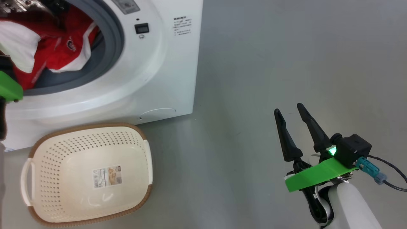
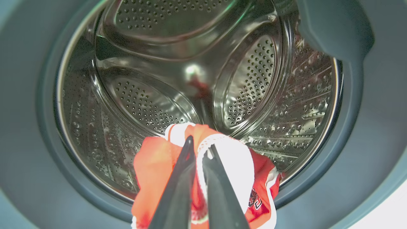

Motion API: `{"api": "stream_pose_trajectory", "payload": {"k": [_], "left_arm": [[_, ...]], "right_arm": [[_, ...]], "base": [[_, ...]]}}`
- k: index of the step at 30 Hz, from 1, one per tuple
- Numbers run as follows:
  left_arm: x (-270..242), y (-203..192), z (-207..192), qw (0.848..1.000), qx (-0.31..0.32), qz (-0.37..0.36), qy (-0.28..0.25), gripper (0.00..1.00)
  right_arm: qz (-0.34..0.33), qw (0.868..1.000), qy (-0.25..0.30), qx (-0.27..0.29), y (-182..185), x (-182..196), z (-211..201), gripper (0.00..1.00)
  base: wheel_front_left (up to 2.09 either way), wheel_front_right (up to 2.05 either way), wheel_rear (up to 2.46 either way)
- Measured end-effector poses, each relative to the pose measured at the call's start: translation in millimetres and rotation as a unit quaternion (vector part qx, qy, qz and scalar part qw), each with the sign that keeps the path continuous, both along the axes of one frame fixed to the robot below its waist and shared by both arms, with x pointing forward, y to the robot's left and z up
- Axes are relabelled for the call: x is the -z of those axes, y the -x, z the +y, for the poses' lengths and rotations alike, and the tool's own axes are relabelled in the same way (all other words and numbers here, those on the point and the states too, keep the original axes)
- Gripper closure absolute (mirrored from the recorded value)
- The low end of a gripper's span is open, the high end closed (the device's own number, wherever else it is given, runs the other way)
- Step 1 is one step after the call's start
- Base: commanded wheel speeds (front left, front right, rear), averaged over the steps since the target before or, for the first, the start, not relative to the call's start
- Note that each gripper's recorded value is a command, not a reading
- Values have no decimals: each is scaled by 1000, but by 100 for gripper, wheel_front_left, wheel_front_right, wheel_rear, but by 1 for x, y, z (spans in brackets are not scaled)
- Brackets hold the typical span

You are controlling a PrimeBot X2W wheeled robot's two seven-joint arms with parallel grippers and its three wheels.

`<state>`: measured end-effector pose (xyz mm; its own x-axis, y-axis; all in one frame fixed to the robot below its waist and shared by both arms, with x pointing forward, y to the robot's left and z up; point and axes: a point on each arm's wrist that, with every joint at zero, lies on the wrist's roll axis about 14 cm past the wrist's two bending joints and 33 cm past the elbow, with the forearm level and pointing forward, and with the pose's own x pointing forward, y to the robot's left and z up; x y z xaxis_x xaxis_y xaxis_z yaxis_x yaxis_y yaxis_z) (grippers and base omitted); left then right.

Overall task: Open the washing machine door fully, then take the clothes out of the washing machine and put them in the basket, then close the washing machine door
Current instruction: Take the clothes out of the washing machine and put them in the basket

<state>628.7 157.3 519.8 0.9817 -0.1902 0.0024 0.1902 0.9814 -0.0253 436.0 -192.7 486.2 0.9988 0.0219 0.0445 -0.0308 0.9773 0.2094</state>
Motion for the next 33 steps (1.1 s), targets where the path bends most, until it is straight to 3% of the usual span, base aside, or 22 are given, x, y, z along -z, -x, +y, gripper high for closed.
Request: {"api": "stream_pose_trajectory", "payload": {"k": [13,26,30,33], "left_arm": [[-64,42,16,990,-20,-120,65,100],[-119,96,26,965,-29,-242,93,100],[-120,110,24,963,-26,-252,95,100],[-96,119,17,970,-21,-221,98,100]], "right_arm": [[-15,1000,-3,-18,-2,-10,13,0],[-5,1000,-5,-24,-1,-2,19,0],[-4,1000,-4,-25,-2,-1,19,0],[-2,1000,-5,-27,-3,1,21,0]], "base": [[0,0,0],[0,0,0],[0,0,0],[0,0,0]]}}
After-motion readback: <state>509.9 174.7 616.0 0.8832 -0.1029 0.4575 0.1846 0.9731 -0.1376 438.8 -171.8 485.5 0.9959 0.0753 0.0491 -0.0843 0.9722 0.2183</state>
